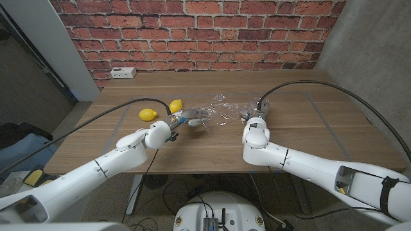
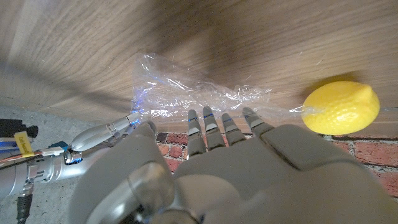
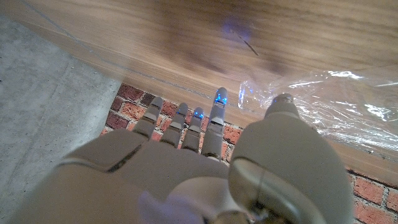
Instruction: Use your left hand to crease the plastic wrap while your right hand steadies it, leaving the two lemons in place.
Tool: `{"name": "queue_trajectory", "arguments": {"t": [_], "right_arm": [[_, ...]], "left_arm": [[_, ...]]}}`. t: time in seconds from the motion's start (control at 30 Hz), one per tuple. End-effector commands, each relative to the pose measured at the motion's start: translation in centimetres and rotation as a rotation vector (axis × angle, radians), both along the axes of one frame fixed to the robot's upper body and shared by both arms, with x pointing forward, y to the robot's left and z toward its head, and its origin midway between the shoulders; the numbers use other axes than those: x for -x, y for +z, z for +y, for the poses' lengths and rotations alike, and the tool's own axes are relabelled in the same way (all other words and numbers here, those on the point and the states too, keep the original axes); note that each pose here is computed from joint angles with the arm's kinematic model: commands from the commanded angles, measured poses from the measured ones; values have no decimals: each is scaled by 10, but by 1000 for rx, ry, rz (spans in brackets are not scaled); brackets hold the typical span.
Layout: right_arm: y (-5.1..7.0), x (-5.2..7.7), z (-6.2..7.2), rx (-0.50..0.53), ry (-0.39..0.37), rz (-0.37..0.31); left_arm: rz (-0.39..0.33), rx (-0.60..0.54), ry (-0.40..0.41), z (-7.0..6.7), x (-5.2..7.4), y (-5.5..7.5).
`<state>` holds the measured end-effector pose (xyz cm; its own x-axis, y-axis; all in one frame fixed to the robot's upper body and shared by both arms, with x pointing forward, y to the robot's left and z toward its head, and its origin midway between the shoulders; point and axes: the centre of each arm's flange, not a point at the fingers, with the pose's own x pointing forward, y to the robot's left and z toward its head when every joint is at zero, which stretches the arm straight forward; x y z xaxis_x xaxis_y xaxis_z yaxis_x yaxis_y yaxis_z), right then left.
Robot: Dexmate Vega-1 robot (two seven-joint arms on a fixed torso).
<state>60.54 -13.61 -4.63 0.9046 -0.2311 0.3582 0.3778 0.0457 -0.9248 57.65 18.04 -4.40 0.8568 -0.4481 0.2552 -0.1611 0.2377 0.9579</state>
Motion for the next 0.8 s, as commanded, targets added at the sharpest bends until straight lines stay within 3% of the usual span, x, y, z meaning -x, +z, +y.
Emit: {"name": "queue_trajectory", "arguments": {"t": [0.03,0.27,0.6,0.8], "right_arm": [[-5,-9,5,55,-27,12],[-10,-12,9,71,-28,-22],[-8,-9,13,68,-20,-42],[-10,-9,16,54,24,-68]], "left_arm": [[5,-6,-18,-2,-3,3],[19,-10,-21,-1,-5,4],[60,-50,-82,-4,-13,0],[57,-43,-79,-3,-13,0]]}}
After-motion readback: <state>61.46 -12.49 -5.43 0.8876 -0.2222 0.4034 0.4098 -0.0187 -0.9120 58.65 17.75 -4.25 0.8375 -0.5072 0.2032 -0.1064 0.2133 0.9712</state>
